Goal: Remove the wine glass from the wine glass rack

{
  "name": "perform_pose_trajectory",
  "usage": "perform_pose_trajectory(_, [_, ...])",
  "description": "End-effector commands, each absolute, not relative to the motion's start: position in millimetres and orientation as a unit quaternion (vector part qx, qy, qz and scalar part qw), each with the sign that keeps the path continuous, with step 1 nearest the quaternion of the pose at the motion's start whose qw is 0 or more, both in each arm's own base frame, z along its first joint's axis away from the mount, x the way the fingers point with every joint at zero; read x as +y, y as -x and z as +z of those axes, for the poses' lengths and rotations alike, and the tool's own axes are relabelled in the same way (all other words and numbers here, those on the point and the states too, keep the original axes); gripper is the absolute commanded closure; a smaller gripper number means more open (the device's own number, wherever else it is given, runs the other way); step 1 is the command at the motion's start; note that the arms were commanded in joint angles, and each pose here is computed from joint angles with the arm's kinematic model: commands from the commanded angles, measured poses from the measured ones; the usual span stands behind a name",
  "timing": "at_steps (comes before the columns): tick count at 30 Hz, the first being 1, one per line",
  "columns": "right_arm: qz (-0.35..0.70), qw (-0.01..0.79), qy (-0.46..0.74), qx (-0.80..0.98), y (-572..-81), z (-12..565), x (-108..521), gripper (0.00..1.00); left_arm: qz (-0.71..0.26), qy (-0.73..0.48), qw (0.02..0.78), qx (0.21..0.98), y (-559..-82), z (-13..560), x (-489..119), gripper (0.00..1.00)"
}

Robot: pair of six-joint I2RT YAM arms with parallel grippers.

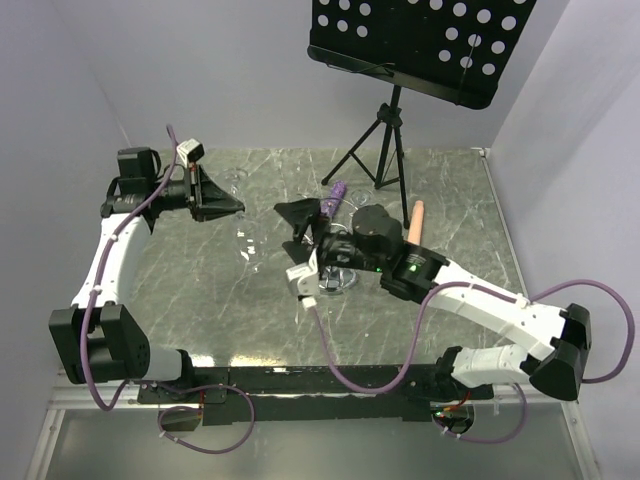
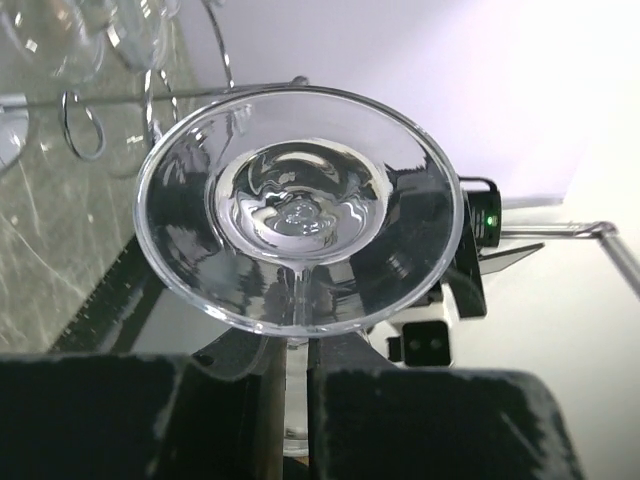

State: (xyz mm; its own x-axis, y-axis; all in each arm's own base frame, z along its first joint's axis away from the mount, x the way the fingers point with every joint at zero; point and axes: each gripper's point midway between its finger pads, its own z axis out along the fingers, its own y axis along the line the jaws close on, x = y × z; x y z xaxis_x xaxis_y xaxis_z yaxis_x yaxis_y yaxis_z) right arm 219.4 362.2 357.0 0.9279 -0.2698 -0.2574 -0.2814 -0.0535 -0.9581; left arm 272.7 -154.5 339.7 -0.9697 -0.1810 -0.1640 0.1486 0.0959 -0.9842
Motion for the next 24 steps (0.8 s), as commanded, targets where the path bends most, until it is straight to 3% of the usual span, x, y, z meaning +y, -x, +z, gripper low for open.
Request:
perform_pose_trajectory(1, [-0.044,0.679,0.723,0.12,-212.8,368.7,380.6,0.0,-0.727,-0.016,0.027,0.685,-226.8,356.7,-151.8,0.99])
perform_pose_trajectory(24, [-0.008,0.649,0.759,-0.046,-177.0,347.6,429.0,0.0,-0.723,0.048,-0.013,0.689,-239.3,335.2,-152.0,0.99])
